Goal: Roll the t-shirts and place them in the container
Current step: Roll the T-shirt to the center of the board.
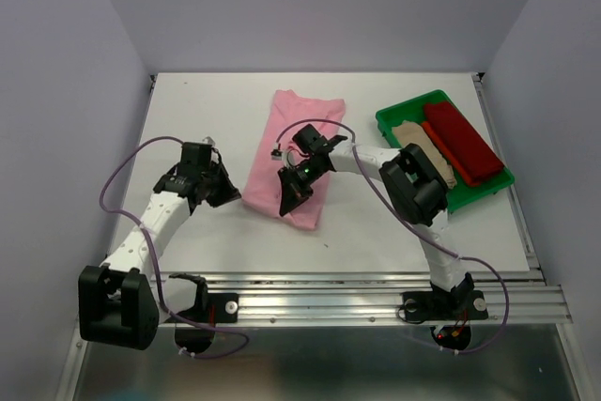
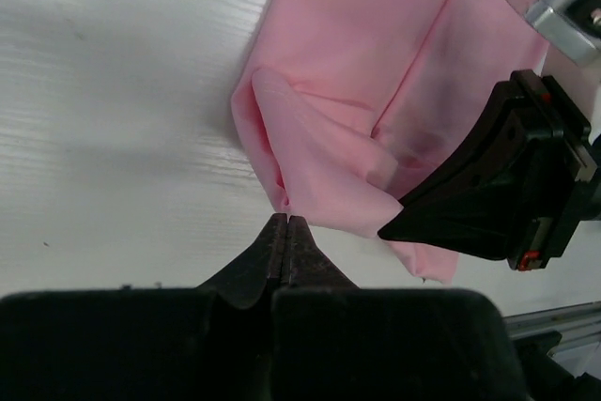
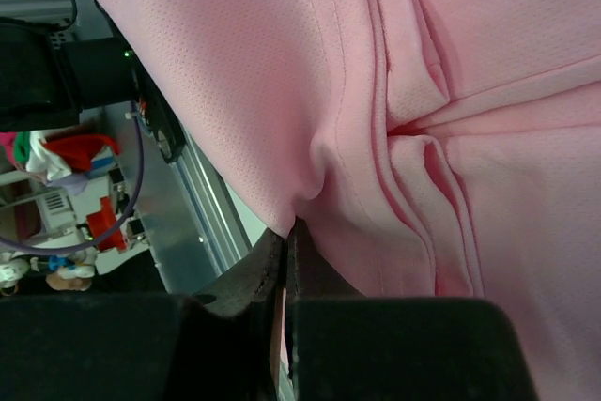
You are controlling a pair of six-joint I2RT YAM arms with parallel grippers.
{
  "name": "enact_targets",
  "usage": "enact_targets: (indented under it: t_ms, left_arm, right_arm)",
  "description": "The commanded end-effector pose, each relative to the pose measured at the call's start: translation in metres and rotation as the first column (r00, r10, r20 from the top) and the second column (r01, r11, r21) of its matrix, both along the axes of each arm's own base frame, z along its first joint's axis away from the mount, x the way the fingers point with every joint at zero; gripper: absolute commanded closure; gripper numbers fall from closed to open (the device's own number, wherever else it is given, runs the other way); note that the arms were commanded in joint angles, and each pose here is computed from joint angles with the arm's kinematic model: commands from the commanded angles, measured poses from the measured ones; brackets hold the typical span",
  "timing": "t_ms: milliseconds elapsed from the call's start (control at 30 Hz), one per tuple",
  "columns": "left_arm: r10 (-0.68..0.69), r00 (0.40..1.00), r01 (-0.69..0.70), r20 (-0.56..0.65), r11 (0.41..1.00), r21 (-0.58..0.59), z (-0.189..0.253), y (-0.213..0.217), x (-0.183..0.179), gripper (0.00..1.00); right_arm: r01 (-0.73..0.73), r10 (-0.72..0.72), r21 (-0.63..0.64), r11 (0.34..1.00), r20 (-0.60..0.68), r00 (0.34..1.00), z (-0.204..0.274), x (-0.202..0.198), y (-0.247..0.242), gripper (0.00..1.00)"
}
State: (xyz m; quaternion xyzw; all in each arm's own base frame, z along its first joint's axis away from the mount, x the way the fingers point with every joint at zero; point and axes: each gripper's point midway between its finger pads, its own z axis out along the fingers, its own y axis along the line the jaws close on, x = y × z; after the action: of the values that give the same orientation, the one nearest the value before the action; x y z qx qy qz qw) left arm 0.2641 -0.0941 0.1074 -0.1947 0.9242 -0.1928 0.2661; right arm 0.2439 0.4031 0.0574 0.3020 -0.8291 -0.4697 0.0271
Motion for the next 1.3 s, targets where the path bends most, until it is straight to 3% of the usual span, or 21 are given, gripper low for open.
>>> enact_targets:
  t_ms: [0,233,333,400,467,500,600,700,933,1267]
  left_arm:
    - [-0.044,0.999,0.045,-0.026,0.999,0.021,-0.008,-0.012,-0.005,1.0]
    - [-0.024,1.0,0.024,-0.016,1.0,0.018,-0.003,-0.02,-0.004,1.0]
    - [0.018,0.998,-0.018,0.06,1.0,-0.006,0.016,-0.018,0.001,1.0]
    - [0.054,0.994,-0.053,0.098,0.998,-0.013,0.03,-0.014,0.004,0.94]
    - [0.069,0.991,-0.068,0.115,0.998,-0.009,0.037,-0.011,0.007,0.8]
    - [0.069,0.992,-0.069,0.11,0.998,-0.007,0.036,-0.011,0.008,0.53]
    - [0.034,0.996,-0.032,0.086,0.999,-0.028,0.028,-0.019,0.009,0.22]
    - [0.01,0.998,-0.004,0.061,0.995,-0.098,0.024,-0.033,0.009,0.06]
    - [0.045,0.998,-0.051,-0.033,0.981,-0.185,-0.003,-0.045,0.004,0.01]
    - [0.16,0.982,-0.18,-0.096,0.949,-0.259,-0.024,-0.045,0.01,0.09]
  right_arm:
    - [0.01,-0.007,0.079,0.997,-0.043,0.999,0.026,0.013,0.006,0.98]
    - [0.029,-0.026,0.057,0.998,-0.053,0.998,0.023,0.017,0.002,0.99]
    - [0.035,-0.034,0.044,0.998,-0.026,0.999,0.025,0.017,-0.002,0.99]
    - [0.049,-0.049,0.024,0.998,-0.001,0.999,0.025,0.018,-0.005,0.99]
    - [0.048,-0.049,0.026,0.998,0.014,0.999,0.028,0.017,-0.007,0.99]
    - [0.045,-0.046,0.02,0.999,0.026,0.999,0.029,0.014,-0.006,0.99]
    - [0.052,-0.052,0.009,0.999,0.041,0.998,0.027,0.016,-0.007,0.99]
    - [0.044,-0.044,0.001,0.999,0.04,0.998,0.023,0.013,-0.005,0.99]
    - [0.022,-0.022,-0.003,1.0,0.042,0.999,0.019,0.006,0.005,0.99]
    - [0.013,-0.013,-0.006,1.0,0.039,0.999,0.017,0.001,0.006,0.99]
